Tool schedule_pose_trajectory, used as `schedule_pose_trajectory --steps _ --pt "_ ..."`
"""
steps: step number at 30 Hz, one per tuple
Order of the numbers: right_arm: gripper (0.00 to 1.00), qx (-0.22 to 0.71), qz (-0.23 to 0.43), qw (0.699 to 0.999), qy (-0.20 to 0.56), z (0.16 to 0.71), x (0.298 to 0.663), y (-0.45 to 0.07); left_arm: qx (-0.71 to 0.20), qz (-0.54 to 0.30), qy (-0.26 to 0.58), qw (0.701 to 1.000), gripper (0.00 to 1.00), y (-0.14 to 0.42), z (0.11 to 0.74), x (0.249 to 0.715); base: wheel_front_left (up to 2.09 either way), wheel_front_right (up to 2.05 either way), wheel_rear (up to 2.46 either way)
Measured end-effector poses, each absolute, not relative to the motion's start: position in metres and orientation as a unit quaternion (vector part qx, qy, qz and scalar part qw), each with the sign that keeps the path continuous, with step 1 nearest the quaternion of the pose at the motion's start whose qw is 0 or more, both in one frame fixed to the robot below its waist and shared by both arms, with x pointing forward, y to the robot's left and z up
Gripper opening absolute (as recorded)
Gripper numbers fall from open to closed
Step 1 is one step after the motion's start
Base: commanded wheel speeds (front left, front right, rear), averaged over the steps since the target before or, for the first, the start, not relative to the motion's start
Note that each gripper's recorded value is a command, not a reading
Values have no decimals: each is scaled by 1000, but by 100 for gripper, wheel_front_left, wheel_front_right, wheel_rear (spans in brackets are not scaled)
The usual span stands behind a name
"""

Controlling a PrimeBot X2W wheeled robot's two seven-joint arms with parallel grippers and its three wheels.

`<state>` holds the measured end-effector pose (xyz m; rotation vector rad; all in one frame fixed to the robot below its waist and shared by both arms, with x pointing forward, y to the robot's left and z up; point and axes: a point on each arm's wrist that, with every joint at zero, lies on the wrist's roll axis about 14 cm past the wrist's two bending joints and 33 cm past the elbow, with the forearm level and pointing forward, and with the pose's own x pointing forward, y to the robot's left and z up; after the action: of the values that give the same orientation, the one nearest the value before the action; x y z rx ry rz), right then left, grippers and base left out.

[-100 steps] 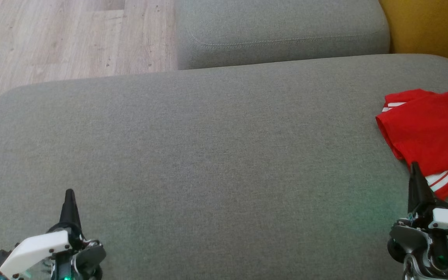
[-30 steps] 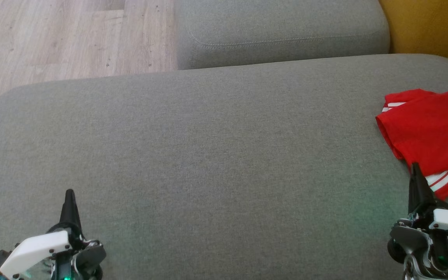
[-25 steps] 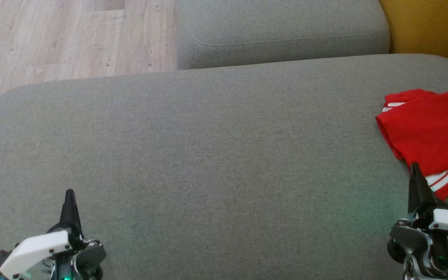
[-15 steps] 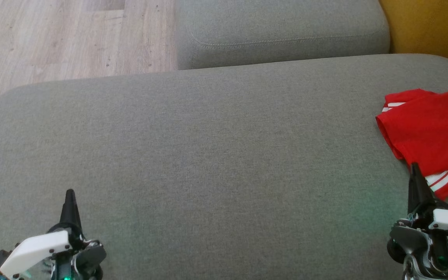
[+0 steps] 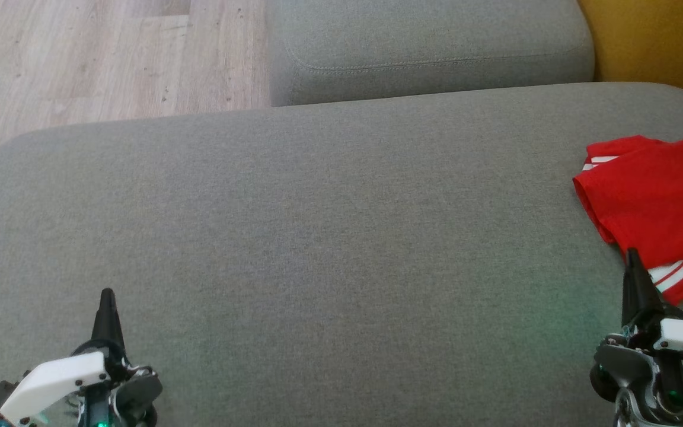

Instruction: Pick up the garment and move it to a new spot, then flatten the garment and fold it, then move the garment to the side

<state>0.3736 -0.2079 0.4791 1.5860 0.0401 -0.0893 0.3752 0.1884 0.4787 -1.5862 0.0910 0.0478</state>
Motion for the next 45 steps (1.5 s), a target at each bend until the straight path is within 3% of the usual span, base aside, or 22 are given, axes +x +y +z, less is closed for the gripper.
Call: schedule_pose_trajectory --steps 45 --pt "0 712 -41 701 17 479 374 -208 -713 22 40 700 0 189 479 375 0 0 0"
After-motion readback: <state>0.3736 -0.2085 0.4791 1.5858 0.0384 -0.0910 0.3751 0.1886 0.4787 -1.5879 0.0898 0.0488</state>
